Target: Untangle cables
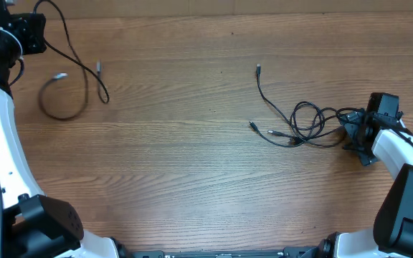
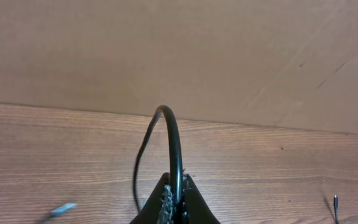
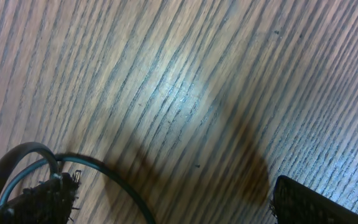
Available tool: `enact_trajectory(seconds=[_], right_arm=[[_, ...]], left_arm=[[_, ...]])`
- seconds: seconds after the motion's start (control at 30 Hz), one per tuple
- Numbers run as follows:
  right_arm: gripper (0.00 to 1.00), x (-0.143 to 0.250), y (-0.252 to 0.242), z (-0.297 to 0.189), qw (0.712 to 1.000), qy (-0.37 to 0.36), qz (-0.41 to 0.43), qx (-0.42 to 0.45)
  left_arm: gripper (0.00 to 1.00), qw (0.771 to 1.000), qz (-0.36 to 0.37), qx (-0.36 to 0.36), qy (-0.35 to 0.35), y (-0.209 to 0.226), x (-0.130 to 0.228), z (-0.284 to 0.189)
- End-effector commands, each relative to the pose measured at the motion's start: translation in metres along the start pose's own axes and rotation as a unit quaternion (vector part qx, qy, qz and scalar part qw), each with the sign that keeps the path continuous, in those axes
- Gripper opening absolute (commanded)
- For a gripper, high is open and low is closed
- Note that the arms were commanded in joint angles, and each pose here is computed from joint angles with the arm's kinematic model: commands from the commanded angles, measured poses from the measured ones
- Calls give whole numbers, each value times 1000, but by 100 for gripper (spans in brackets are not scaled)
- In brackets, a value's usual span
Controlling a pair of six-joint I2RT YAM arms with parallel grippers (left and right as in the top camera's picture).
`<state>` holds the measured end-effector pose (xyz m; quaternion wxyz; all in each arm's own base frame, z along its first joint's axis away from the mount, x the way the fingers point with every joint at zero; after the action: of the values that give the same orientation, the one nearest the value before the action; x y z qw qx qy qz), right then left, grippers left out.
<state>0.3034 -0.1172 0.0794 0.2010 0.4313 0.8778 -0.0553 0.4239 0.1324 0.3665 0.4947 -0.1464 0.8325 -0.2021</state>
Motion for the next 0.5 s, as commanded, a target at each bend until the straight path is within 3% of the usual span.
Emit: enact_trajectory(seconds=[0.0,0.23,0.33,0.47], right_arm=[[100,-1,3,-2,1000,-4,-3,-6],[100,-1,3,-2,1000,-4,-4,-6],[100,-1,3,-2,1000,-3,-3,-6],[100,-1,3,-2,1000,-4,-3,-6]], left_arm=[[4,1000,21,-6,-2,7,-3,11],[4,992,49,-92,-69,39,-22,33],[4,979,79,-115,-149,39,-49,28],[4,940,120,-135,-290,20,-102,-2]])
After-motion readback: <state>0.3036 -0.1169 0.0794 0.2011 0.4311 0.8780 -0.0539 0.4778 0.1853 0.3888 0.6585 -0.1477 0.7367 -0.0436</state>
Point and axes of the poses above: each gripper's point midway between its finger pads, its own z axis out along the fingers, its own y axis along the line the jaws close on, x = y × z, the point moved 7 cm from there along -z, back along the fingers, and after that the axes turned 15 degrees about -z, right-handed, at the moved point
